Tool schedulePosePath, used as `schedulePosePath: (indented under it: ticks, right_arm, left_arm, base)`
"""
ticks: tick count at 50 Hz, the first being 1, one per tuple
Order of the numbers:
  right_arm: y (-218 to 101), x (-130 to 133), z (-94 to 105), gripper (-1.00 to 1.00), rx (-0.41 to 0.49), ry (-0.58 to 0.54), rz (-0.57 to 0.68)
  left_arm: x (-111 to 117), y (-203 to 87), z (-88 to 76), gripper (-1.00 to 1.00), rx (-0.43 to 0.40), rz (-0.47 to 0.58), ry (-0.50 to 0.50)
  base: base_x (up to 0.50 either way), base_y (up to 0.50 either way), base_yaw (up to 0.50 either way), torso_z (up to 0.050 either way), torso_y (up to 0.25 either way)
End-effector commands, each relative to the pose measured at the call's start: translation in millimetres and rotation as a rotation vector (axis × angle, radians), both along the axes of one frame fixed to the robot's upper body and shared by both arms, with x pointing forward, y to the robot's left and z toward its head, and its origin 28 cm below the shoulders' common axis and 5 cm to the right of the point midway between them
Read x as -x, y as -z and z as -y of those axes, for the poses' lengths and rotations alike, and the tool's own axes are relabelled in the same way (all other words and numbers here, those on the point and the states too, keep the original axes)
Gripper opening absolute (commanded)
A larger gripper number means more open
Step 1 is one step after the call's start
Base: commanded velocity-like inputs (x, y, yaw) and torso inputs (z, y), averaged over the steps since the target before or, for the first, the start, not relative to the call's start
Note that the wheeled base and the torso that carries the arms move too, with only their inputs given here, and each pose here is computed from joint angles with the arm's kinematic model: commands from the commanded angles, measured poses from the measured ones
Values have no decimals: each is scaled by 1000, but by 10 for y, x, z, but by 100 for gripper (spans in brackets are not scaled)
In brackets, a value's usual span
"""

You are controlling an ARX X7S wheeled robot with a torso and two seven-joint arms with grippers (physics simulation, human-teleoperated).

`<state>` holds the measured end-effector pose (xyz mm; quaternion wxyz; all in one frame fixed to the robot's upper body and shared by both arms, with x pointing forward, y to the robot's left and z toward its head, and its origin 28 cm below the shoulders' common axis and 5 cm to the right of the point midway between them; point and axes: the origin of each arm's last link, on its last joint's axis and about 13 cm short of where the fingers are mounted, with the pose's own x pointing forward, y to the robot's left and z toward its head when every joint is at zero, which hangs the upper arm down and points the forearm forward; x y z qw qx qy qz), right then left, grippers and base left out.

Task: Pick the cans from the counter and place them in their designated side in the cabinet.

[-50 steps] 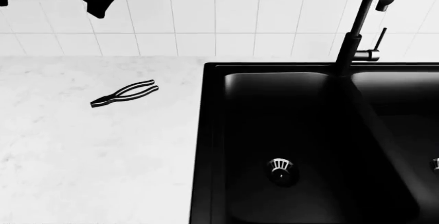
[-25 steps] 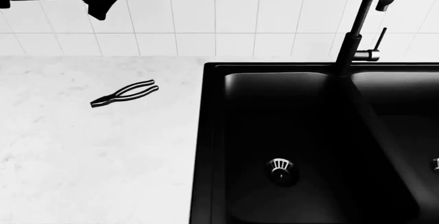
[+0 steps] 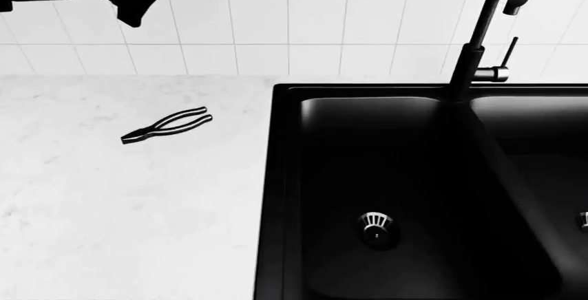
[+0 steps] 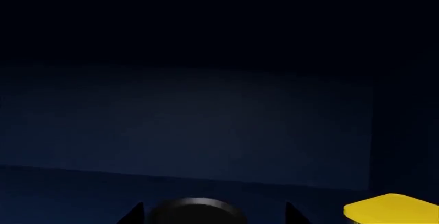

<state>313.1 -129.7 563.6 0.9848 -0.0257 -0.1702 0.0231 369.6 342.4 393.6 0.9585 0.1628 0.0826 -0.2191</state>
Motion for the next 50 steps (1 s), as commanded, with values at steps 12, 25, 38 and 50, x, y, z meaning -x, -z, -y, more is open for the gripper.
schedulePosePath:
  ticks: [12, 25, 38, 50]
  right_arm:
    - [-5, 5, 4, 100, 2, 4, 3]
    - [-5, 5, 4, 100, 2, 4, 3]
    - [-5, 5, 4, 100, 2, 4, 3]
    - [-5, 5, 4, 100, 2, 4, 3]
  left_arm:
    - [6, -14, 3, 100, 1, 4, 4]
    - [-1, -3, 5, 100, 3, 2, 4]
    - [-9, 5, 14, 100, 3, -2, 8]
    - [-18, 24, 13, 100, 8, -5, 10]
  base:
    - [-66, 6, 0, 0, 1]
    - [-324, 28, 0, 0, 0]
    - [-321, 12, 0, 0, 0]
    - [-305, 5, 0, 0, 0]
